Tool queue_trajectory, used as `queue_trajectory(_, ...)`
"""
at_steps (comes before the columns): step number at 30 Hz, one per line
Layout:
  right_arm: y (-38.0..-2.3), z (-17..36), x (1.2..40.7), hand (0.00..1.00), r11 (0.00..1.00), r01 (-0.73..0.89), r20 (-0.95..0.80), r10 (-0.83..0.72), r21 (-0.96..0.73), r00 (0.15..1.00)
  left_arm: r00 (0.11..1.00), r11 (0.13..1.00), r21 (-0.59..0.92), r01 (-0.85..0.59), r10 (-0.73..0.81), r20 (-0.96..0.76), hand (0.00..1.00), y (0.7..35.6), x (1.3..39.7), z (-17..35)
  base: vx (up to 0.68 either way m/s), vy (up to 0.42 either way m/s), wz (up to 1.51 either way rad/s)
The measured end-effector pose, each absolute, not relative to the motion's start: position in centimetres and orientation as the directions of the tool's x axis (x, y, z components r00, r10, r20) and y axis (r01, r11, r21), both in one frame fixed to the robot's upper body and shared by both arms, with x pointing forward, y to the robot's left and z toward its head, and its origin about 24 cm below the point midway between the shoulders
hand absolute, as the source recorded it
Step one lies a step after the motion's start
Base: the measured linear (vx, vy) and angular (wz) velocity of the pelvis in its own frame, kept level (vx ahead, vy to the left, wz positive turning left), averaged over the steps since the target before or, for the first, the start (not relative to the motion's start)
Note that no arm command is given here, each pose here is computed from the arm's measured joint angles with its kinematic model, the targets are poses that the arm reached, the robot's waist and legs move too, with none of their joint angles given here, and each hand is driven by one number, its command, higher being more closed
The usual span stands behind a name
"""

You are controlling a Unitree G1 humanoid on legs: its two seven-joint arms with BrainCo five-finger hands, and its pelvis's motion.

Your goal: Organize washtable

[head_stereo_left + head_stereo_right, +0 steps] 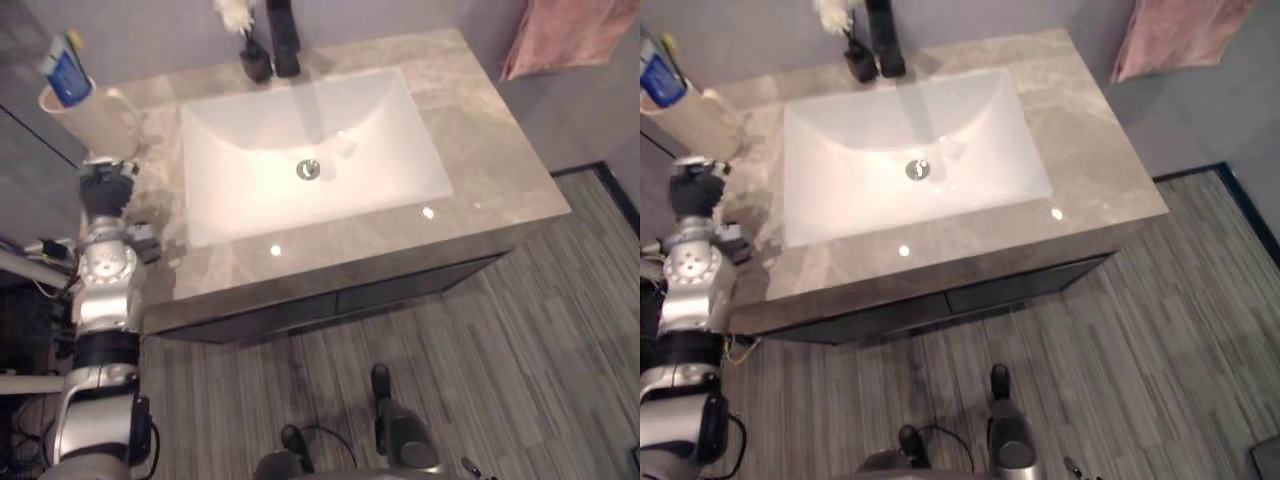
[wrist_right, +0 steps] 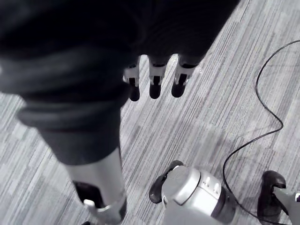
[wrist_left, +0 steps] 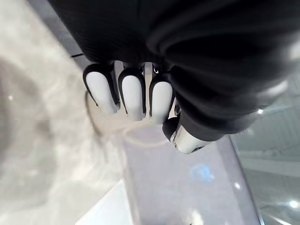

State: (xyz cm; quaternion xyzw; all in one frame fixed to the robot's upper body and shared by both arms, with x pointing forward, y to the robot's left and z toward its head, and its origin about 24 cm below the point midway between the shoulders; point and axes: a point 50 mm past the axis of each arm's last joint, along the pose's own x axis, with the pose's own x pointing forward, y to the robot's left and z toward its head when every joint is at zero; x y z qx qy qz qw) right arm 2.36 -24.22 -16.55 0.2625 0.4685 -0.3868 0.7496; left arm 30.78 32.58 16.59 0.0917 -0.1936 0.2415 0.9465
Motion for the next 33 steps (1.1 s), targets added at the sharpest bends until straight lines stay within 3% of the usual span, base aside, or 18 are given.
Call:
queue_trajectory(7,-24.7,-16.4,1.2,0.0,0.527,0.849,-0.905,-0.351,0.022,0.241,0.731,0.793,0.076,-0.605,0.515,0.447,1.0,36.1,25.0,15.3,0.01,-0.002,0.1)
queue_trajectory(15,-24.6,-16.4,1.4,0.0,0.541,0.841,-0.903,-0.349,0.023,0.249,0.645,0.679,0.049,-0.732,0.668,0.372,1.0,38.6,18.2,11.6,-0.01,-0.005,0.09)
queue_trajectory(21,-24.1,-16.4,2.5,0.0,0.613,0.789,-0.9,-0.325,0.034,0.291,0.595,0.598,0.013,-0.802,0.796,0.11,1.0,36.8,13.5,3.9,-0.04,-0.017,0.12)
queue_trajectory(24,-23.7,-16.4,3.3,0.0,0.663,0.748,-0.897,-0.308,0.038,0.318,0.563,0.566,0.023,-0.824,0.823,-0.082,1.0,35.3,11.6,-0.7,-0.02,-0.015,0.1)
queue_trajectory(28,-22.8,-16.6,3.6,0.0,0.69,0.723,-0.905,-0.289,0.029,0.312,0.442,0.508,0.032,-0.861,0.778,-0.446,1.0,32.0,7.9,-8.4,0.0,-0.011,0.04)
queue_trajectory(29,-22.7,-16.7,3.6,0.0,0.69,0.724,-0.907,-0.292,0.022,0.305,0.395,0.499,0.039,-0.866,0.728,-0.561,0.0,30.6,6.5,-10.6,0.0,0.0,0.0)
queue_trajectory(33,-22.4,-16.9,3.9,0.0,0.689,0.724,-0.917,-0.28,0.014,0.285,0.264,0.504,0.061,-0.862,0.549,-0.793,0.0,26.0,3.3,-14.9,0.0,0.0,0.0)
